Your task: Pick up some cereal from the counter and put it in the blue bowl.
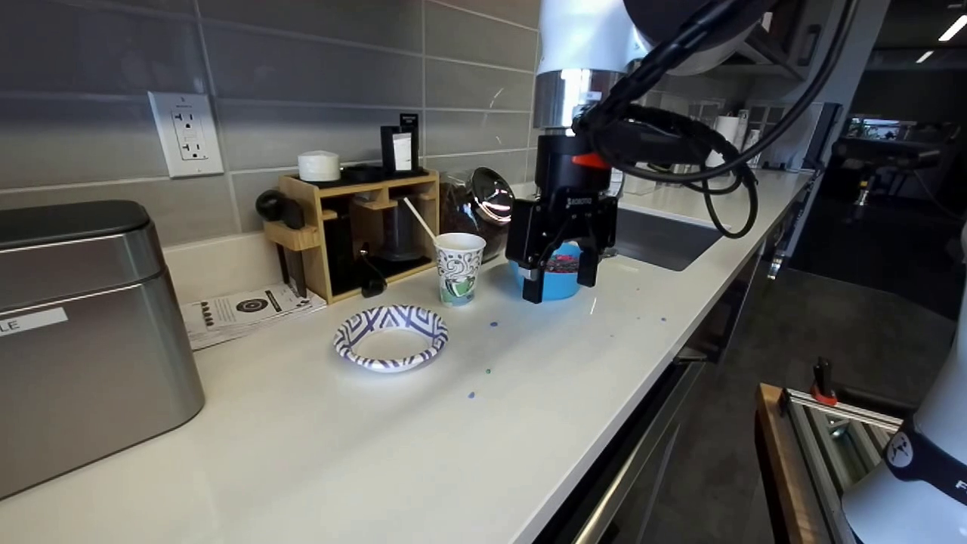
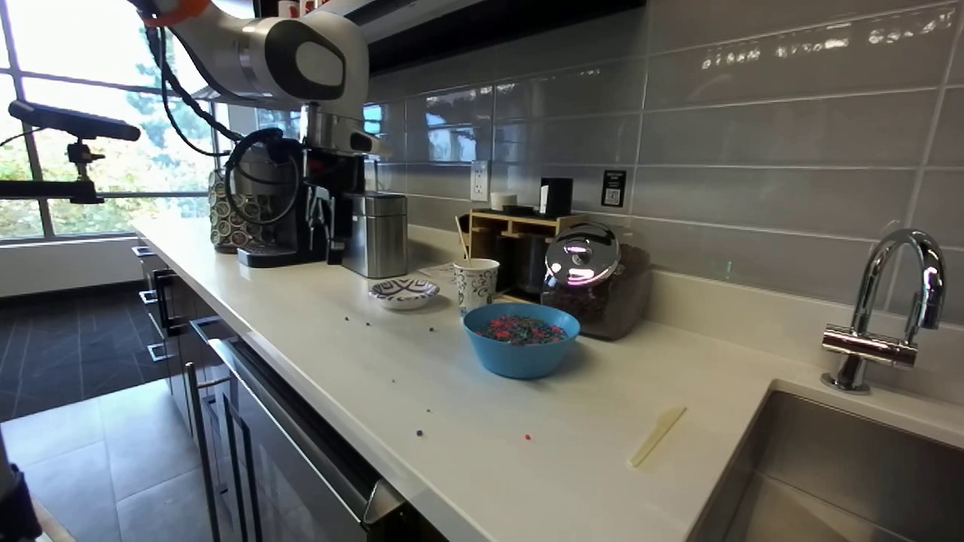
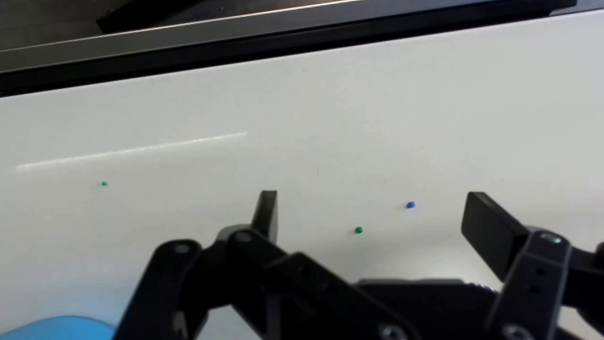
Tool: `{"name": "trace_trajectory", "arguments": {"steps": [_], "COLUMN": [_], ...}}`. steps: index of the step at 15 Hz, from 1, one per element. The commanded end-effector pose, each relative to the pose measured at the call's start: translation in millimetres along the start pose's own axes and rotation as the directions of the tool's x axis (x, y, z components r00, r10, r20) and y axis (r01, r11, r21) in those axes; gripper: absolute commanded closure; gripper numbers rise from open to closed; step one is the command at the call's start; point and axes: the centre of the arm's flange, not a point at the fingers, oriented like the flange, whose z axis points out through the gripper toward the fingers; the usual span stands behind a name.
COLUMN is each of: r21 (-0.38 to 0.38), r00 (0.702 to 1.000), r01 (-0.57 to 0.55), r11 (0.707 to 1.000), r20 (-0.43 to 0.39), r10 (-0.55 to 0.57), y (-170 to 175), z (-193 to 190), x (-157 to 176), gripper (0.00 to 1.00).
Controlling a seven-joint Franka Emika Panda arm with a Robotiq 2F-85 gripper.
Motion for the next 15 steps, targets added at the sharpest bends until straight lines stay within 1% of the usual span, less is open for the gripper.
{"name": "trace_trajectory", "arguments": {"steps": [1, 3, 4, 5, 8, 11, 15], "r21": [0.001, 0.003, 0.01, -0.004, 0.011, 0.005, -0.017], "r00": [1.0, 1.0, 1.0, 0.999, 0.998, 0.994, 0.994], "r01": [0.0, -0.007, 0.02, 0.029, 0.05, 0.057, 0.058], "r11": [1.0, 1.0, 1.0, 1.0, 0.999, 0.998, 0.998], "r20": [-0.003, -0.013, -0.003, -0.014, -0.048, -0.089, -0.087], "r10": [0.0, 0.007, -0.02, -0.029, -0.049, -0.056, -0.059], "y": [0, -3, -9, -14, -31, -43, -50], "z": [-1, 1, 8, 13, 28, 46, 73], "x": [0, 1, 2, 2, 3, 6, 18], "gripper": [0.0, 0.0, 0.0, 0.0, 0.0, 0.0, 0.0]}}
